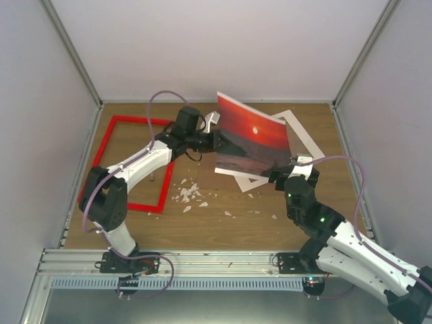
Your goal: Take the photo out of the frame
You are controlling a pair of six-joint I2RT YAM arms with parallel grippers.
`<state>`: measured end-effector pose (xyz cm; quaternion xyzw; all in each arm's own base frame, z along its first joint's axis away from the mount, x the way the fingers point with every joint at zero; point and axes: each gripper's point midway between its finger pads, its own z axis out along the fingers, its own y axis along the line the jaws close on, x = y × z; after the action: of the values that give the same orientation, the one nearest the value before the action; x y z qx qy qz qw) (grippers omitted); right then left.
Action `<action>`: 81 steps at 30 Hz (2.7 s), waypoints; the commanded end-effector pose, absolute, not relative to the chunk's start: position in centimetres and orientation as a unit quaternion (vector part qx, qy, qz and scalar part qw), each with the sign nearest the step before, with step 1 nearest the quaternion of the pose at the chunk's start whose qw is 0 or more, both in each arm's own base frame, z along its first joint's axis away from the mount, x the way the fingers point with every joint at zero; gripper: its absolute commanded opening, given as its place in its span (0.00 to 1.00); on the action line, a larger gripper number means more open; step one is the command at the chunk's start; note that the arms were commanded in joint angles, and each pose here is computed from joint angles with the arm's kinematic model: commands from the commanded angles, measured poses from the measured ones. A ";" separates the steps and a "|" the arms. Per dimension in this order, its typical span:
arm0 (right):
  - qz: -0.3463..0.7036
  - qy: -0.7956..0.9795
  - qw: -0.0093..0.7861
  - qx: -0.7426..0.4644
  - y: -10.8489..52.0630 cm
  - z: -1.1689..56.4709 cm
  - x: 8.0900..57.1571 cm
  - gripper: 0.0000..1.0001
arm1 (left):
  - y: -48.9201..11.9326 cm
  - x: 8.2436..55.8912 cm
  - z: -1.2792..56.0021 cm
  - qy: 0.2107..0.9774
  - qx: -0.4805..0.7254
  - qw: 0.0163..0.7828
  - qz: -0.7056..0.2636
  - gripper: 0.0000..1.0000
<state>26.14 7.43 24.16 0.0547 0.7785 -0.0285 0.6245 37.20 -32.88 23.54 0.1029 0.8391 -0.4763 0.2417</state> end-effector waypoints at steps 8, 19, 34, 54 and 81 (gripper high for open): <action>-0.021 0.777 0.626 0.063 7.7 25.0 26.5 1.00 | -28.9 39.0 13.3 0.877 0.072 0.204 -0.429 0.00; -0.022 0.784 0.619 0.045 8.6 24.3 27.0 1.00 | -28.5 40.2 7.5 0.899 0.078 0.161 -0.401 0.00; -0.021 0.786 0.618 0.030 9.2 24.3 27.3 0.99 | -27.0 41.1 5.9 0.918 0.050 0.167 -0.356 0.18; 0.014 0.822 0.569 -0.009 11.4 22.8 29.6 1.00 | -19.1 41.0 16.5 0.911 0.002 0.311 -0.271 0.71; -0.055 0.735 0.666 0.118 -1.4 35.1 26.1 1.00 | -1.4 26.2 42.2 0.673 -0.076 0.730 -0.097 0.99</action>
<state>27.21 0.08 34.77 0.1216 0.7464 -0.0105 0.6542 27.24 -3.08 40.54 -0.0744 0.7208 -0.1411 0.6746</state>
